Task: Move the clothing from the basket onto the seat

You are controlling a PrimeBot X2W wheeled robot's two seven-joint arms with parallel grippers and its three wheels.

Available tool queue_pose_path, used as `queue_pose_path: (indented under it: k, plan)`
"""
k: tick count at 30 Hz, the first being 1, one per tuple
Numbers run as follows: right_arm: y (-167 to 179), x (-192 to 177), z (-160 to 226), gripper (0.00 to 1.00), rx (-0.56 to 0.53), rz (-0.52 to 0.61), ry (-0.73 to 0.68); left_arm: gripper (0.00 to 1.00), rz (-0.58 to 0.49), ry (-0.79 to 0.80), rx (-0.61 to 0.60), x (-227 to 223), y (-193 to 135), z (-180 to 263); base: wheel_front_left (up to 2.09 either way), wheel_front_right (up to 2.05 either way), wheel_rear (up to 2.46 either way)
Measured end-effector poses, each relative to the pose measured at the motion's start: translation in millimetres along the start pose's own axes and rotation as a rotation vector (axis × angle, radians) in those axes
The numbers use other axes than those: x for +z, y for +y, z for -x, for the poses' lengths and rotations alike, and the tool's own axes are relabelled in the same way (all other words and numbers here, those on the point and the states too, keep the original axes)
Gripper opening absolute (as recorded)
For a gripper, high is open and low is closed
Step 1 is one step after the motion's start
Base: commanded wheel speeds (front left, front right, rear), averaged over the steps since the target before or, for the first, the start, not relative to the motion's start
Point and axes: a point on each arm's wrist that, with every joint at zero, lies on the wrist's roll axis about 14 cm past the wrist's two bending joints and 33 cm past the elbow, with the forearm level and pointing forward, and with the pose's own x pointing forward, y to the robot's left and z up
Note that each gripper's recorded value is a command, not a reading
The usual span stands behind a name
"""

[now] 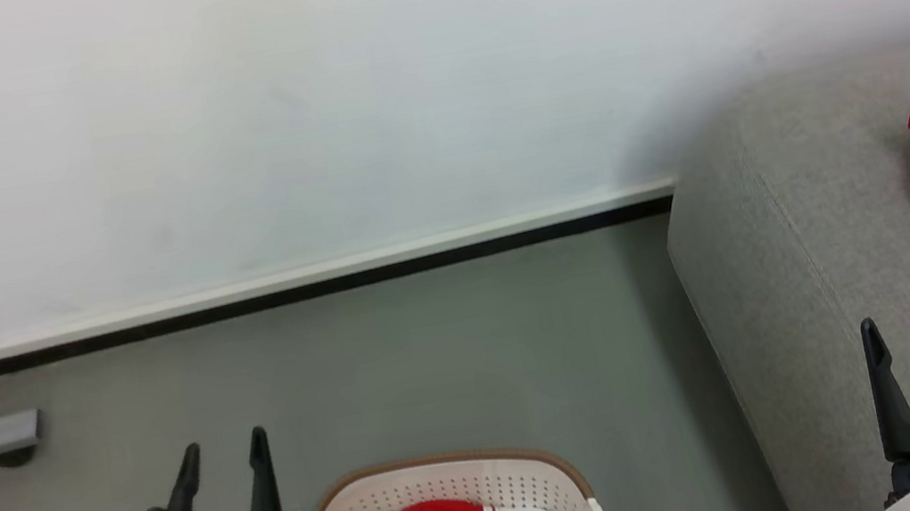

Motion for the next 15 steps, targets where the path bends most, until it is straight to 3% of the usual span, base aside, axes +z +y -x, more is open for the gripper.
queue_pose_path:
  k: [15]
  plan:
    - [8,3,27,1.0,0.03,0.011,-0.003,1.0,-0.116,-0.103,0.081,34,32,49,0.0,0.0,0.0]
